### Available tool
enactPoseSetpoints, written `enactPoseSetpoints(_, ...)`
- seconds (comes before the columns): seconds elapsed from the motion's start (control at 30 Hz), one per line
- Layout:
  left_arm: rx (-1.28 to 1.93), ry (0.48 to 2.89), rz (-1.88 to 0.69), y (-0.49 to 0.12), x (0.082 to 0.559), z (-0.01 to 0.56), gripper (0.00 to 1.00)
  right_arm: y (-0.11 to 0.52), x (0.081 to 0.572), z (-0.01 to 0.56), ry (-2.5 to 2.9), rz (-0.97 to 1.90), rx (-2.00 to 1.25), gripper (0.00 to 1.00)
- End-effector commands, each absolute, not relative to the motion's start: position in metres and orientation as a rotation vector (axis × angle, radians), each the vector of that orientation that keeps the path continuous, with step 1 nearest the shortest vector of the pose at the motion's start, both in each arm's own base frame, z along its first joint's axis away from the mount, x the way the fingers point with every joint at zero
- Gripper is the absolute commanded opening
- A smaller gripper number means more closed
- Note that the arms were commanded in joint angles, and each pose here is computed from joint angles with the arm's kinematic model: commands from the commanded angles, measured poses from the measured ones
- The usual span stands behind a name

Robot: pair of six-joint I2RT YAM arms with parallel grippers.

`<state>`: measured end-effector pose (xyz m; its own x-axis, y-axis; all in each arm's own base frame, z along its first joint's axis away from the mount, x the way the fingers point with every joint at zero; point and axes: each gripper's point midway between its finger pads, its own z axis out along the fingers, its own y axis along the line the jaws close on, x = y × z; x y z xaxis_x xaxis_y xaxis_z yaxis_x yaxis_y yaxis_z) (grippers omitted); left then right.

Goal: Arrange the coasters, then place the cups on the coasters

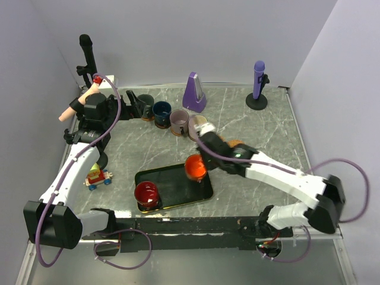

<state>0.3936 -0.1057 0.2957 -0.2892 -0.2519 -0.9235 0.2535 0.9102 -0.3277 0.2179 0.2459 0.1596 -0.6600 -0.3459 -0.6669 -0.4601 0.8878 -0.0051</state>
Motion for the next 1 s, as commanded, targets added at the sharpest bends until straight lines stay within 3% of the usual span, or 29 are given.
enactPoseSetpoints(0.0,0.020,1.721,-0.481,-0.106,0.393,0.317,0.97,0.200,0.241,0.197,2.246,0.183,-0.426,0.00)
enactPoseSetpoints(0.4,0.016,1.729,-0.462,-0.104,0.394,0.314,0.97,0.137,0.290,0.206,2.194,0.113,-0.279,0.00)
enactPoseSetpoints(0.97,0.015,1.721,-0.439,-0.100,0.394,0.317,0.96,0.126,0.346,0.198,2.229,0.136,-0.259,0.00)
